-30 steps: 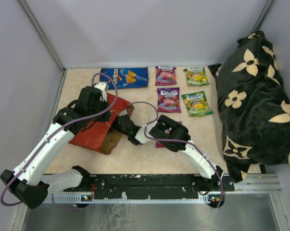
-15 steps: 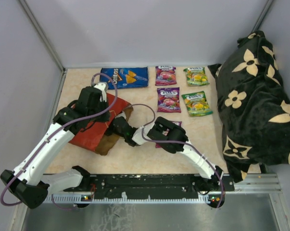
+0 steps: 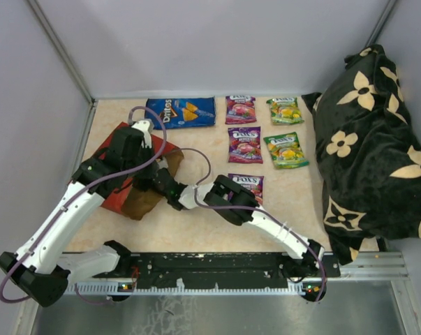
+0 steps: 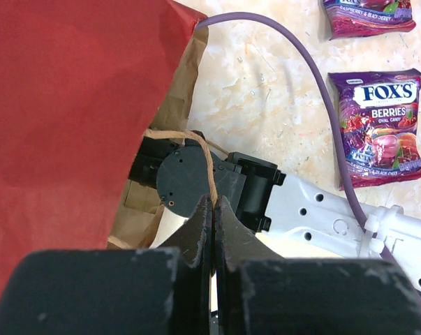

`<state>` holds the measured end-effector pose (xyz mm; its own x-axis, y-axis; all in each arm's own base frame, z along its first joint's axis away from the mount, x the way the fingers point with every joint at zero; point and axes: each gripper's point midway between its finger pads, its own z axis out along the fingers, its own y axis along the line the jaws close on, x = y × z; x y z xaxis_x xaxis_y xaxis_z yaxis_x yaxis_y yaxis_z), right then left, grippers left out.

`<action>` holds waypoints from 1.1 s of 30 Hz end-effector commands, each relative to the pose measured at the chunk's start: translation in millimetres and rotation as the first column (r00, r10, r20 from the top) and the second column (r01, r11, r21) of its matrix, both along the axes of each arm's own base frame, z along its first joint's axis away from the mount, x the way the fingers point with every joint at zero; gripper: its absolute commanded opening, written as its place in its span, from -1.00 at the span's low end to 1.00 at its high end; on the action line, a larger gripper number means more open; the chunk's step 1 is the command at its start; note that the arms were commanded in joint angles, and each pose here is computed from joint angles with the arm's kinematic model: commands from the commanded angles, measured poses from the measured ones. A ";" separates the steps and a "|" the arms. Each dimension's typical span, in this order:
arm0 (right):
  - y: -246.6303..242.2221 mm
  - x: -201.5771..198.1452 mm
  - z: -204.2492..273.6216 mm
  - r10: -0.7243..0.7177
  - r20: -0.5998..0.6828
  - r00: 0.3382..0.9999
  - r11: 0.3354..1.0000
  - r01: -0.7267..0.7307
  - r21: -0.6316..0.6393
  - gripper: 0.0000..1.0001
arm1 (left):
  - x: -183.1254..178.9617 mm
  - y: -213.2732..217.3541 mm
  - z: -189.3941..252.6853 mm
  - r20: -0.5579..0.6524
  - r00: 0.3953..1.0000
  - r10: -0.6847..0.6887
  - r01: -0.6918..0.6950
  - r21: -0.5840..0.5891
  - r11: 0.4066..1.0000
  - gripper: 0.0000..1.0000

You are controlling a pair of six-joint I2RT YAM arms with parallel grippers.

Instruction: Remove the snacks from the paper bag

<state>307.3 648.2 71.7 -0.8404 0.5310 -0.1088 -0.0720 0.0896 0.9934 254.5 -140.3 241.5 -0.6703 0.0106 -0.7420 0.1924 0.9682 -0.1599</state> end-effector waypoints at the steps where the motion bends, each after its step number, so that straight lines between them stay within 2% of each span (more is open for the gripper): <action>1: 9.9 -0.4 48.4 0.004 0.097 0.995 0.995 -0.014 0.102 -1.00 | -1.6 9.5 11.5 0.026 0.999 0.033 -0.033 -0.007 0.999 -1.00; 2: 6.4 -2.4 51.0 0.006 0.106 0.994 0.996 -0.015 0.086 -0.97 | -2.2 11.2 11.9 0.029 0.999 0.037 -0.037 -0.003 0.999 -1.00; 4: -6.2 -8.3 57.8 0.006 0.117 0.993 0.999 -0.012 0.051 -0.38 | -2.2 15.4 12.3 0.032 0.998 0.047 -0.047 0.006 0.999 -1.00; 5: -15.9 -11.5 60.4 -0.001 0.115 0.993 0.999 -0.003 0.035 -0.16 | -2.2 17.7 12.5 0.034 0.998 0.053 -0.054 0.010 0.999 -1.00; 7: -36.5 -17.6 64.8 -0.020 0.103 0.994 1.000 0.019 0.011 0.06 | -1.7 20.7 13.2 0.040 0.997 0.060 -0.061 0.016 0.998 -1.00; 9: -55.9 -19.5 68.0 -0.048 0.092 0.995 0.999 0.049 -0.015 0.14 | -0.3 22.7 14.2 0.045 0.997 0.067 -0.068 0.018 0.998 -1.00; 13: -79.1 -24.0 58.4 -0.060 -0.004 0.998 0.991 0.059 -0.123 0.12 | 2.0 23.9 15.2 0.048 0.996 0.072 -0.074 0.023 0.997 -1.00; 19: -78.2 -34.0 16.2 -0.047 -0.165 0.985 0.964 0.002 -0.267 -0.17 | 2.1 23.4 17.4 0.049 0.996 0.075 -0.076 0.014 0.997 -1.00; 24: -71.3 -36.7 -10.9 -0.069 -0.212 0.975 0.935 -0.011 -0.355 -0.30 | 0.8 22.6 16.2 0.041 0.996 0.073 -0.074 0.010 0.997 -1.00; 33: -43.2 -28.8 -34.8 -0.071 -0.247 0.966 0.924 -0.030 -0.381 -0.30 | 0.3 18.4 12.0 0.033 0.998 0.058 -0.058 -0.003 0.998 -1.00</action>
<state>278.7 587.0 38.9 -0.8533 0.5108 -0.1043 0.1670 0.4573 0.8735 255.2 -121.0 245.4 -0.6572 -0.0103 -0.7536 0.1374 0.9815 -0.1332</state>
